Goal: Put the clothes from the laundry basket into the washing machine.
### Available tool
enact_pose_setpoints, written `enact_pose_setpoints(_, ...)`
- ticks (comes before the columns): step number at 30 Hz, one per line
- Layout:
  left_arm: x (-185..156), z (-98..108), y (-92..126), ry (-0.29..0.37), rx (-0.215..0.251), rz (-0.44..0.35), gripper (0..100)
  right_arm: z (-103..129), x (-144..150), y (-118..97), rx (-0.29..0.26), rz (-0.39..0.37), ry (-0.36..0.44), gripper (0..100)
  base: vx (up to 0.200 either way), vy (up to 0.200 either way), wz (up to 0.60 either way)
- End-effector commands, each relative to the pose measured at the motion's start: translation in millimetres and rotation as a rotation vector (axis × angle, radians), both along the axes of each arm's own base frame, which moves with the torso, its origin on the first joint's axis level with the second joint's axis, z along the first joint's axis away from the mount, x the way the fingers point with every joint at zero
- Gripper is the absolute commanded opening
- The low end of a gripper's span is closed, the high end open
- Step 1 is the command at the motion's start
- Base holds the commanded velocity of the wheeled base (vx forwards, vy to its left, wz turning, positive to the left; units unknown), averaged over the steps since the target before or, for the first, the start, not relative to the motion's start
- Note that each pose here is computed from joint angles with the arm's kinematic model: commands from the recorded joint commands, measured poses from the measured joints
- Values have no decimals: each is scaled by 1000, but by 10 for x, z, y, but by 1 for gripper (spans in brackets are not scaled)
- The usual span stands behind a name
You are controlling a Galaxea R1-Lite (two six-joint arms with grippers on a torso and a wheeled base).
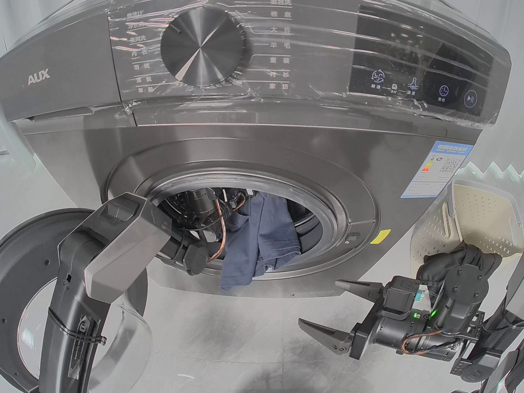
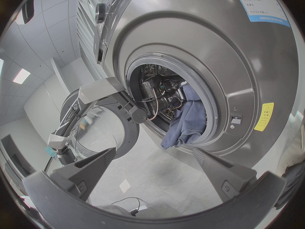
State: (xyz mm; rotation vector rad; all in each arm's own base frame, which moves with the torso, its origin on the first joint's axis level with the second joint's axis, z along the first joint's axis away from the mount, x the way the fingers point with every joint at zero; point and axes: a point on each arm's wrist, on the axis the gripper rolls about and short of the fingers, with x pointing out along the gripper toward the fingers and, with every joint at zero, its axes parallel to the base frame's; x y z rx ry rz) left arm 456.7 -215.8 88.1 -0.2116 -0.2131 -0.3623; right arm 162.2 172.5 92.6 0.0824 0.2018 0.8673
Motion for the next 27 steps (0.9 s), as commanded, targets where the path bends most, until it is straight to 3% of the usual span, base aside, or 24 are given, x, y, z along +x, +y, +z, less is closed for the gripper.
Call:
enact_pose_setpoints(1,-112,-20,2,84,-14,-13,100,-4,3,5,-1,1,0,100,0,0,0)
enact_pose_setpoints(3,-203,-25,4,133,-9,-29,100,-4,3,5,-1,1,0,100,0,0,0)
enact_pose_setpoints(4,-342,-52,37,204,13,-52,100,-6,4,0,-2,0,1,100,0,0,0)
enact_pose_setpoints(8,-635,-95,39,313,72,-136,100,-10,5,1,-3,-1,3,100,0,0,0)
enact_pose_setpoints(14,-930,-66,-62,364,115,-217,100,-33,3,20,-8,5,10,100,0,0,0)
enact_pose_setpoints(19,-1001,-153,-90,391,146,-239,100,-37,-10,33,-10,11,11,100,0,0,0)
enact_pose_setpoints(27,-1032,-494,-34,441,273,-231,100,-37,-15,39,-9,16,13,100,0,0,0)
